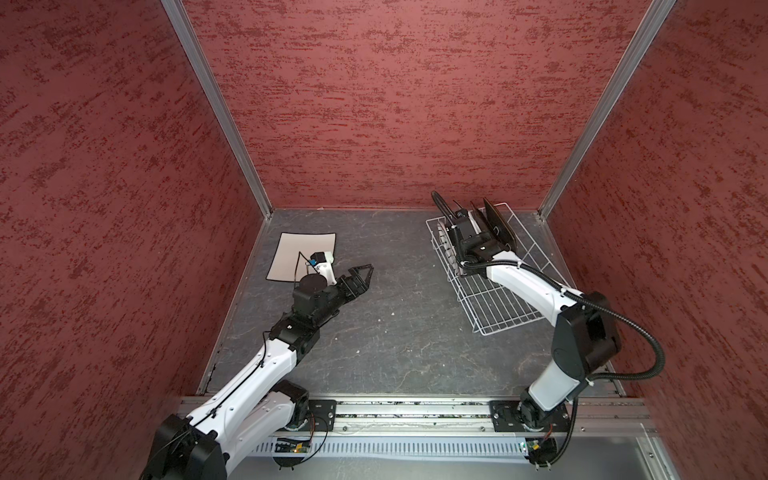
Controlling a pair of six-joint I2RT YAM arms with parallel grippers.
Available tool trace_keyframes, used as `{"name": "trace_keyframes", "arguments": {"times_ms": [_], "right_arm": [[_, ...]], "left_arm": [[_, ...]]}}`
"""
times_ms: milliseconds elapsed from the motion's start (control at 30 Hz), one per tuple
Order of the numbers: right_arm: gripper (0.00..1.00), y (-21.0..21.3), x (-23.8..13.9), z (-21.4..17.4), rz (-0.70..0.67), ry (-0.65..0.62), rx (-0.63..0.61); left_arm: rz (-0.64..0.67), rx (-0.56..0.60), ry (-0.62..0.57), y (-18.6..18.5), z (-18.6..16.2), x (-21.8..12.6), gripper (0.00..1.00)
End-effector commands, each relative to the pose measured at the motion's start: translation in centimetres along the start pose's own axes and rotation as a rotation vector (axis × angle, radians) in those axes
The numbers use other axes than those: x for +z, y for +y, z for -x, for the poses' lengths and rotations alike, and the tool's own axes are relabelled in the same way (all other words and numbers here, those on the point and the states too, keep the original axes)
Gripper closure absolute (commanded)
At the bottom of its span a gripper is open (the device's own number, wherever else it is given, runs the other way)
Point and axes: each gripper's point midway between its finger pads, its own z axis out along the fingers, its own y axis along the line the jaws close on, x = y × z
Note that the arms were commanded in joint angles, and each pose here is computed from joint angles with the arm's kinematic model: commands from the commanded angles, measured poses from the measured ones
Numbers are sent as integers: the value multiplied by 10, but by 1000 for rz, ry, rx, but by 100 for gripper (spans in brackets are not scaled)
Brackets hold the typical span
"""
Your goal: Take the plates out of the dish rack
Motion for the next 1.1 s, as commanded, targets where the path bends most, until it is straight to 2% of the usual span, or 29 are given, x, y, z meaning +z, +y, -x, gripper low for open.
{"name": "trace_keyframes", "arguments": {"times_ms": [0, 700, 1067], "right_arm": [[77, -4, 2, 0, -37, -7, -4], [100, 2, 9, -10, -45, 39, -80], [100, -5, 7, -3, -78, 20, -72]], "left_arm": [[11, -4, 14, 7, -5, 2, 0], [26, -26, 27, 15, -9, 7, 0], [23, -32, 29, 16, -10, 9, 0]]}}
